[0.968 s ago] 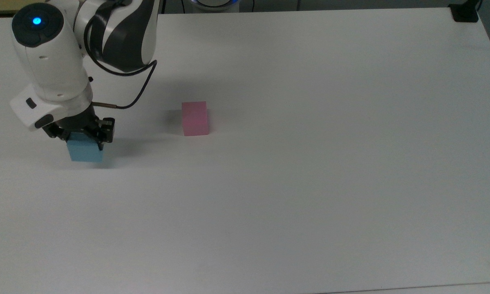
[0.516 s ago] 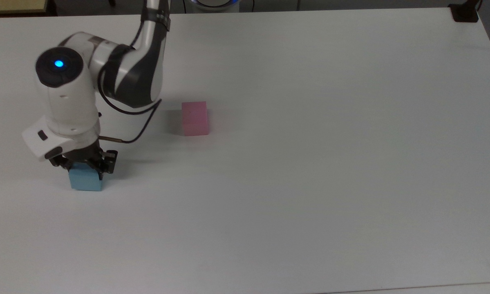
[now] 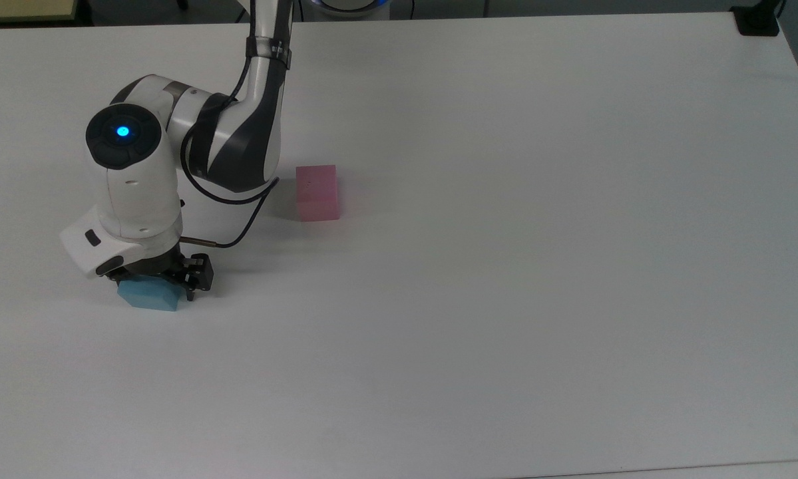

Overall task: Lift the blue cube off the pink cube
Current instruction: 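Lower the light-blue cube onto the table beside the pink cube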

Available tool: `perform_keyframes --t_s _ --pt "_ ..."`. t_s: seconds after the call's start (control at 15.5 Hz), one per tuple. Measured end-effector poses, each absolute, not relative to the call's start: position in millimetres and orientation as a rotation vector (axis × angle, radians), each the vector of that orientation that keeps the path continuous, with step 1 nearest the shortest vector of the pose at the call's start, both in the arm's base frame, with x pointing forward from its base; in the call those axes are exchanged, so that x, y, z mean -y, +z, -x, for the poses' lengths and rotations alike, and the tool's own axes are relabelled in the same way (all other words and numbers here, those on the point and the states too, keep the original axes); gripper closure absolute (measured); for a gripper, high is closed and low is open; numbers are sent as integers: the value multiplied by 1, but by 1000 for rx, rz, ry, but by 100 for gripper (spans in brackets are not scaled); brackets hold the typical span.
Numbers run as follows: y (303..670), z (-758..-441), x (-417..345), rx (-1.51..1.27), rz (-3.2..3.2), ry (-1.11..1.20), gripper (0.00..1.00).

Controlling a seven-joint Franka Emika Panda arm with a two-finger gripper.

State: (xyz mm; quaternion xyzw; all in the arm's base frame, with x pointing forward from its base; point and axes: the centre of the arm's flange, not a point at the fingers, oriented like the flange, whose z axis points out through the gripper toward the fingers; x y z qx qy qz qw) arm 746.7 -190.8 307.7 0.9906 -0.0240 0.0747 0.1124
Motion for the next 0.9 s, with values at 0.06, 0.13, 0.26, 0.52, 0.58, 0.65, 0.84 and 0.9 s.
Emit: perform_keyframes --t_s 0.06,0.13,0.26,0.52,0.58,0.65,0.84,0.9 --pt "321 -748 191 109 -2901 252 0" --pt "340 -749 191 149 -2896 295 0" --pt "396 -741 190 207 -2898 356 0" --pt "518 -678 157 235 -2995 192 0" --pt "541 -658 145 223 -3023 145 0" --pt "558 -639 131 203 -3048 110 0" --pt "584 -596 92 118 -3104 60 0" --pt "587 -586 80 100 -3115 55 0"
